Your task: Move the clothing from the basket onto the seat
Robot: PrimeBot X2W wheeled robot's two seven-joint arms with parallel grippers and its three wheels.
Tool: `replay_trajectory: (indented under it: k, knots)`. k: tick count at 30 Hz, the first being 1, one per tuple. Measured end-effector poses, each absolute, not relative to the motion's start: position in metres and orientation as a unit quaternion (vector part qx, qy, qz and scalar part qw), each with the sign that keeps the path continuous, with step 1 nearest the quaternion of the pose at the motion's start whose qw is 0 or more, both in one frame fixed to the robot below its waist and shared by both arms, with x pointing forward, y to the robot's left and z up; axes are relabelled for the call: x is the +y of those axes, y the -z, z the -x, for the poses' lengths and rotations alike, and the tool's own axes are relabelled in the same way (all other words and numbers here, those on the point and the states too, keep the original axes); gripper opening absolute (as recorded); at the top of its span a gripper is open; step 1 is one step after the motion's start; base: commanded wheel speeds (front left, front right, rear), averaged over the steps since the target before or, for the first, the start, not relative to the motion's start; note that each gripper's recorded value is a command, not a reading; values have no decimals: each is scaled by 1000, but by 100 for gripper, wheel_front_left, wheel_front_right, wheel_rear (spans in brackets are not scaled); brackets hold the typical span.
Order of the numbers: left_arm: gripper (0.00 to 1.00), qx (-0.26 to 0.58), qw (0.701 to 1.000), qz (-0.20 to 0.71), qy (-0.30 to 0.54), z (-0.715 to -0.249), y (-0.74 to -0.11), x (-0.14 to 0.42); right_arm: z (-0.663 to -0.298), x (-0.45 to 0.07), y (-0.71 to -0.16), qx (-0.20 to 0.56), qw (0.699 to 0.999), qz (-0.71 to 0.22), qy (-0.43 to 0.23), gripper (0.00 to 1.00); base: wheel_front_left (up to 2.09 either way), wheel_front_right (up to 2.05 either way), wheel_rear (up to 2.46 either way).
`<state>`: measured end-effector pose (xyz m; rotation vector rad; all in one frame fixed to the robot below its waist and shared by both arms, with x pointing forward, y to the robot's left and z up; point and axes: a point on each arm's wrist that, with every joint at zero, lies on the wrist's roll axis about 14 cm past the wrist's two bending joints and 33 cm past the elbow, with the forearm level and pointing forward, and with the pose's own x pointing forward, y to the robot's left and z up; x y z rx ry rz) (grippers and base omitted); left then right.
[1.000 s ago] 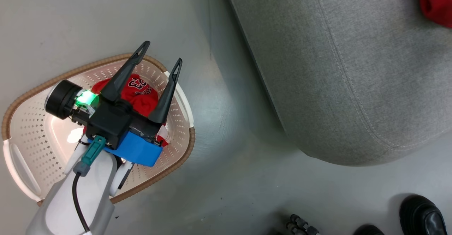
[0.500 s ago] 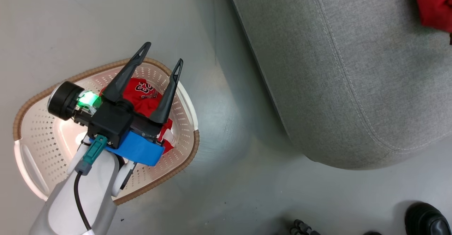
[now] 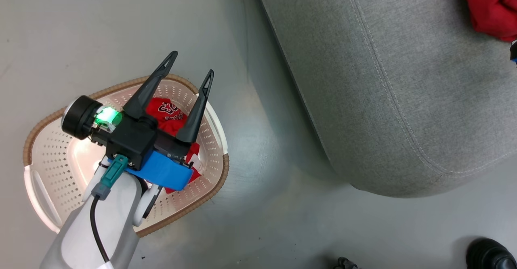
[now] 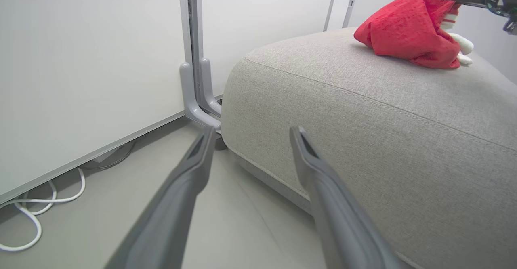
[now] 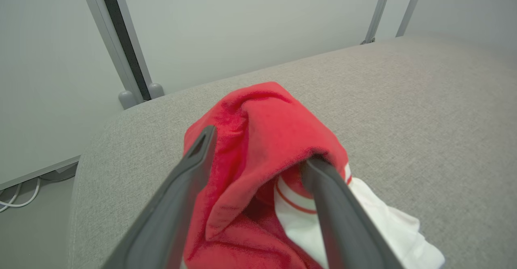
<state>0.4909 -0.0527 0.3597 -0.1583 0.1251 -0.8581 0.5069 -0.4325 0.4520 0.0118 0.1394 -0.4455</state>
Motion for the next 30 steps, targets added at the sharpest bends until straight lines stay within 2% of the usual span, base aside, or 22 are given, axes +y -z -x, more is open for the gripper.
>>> replay_trajectory:
  k: [15,30]
  knots:
    - [100,48,914,99,391,-471,-406,-54,-469,-411,-458,89,978,19,188,100,0,0,0]
    - [100,51,947,105,298,-420,-448,-1,-417,-328,-469,60,994,-7,95,100,0,0,0]
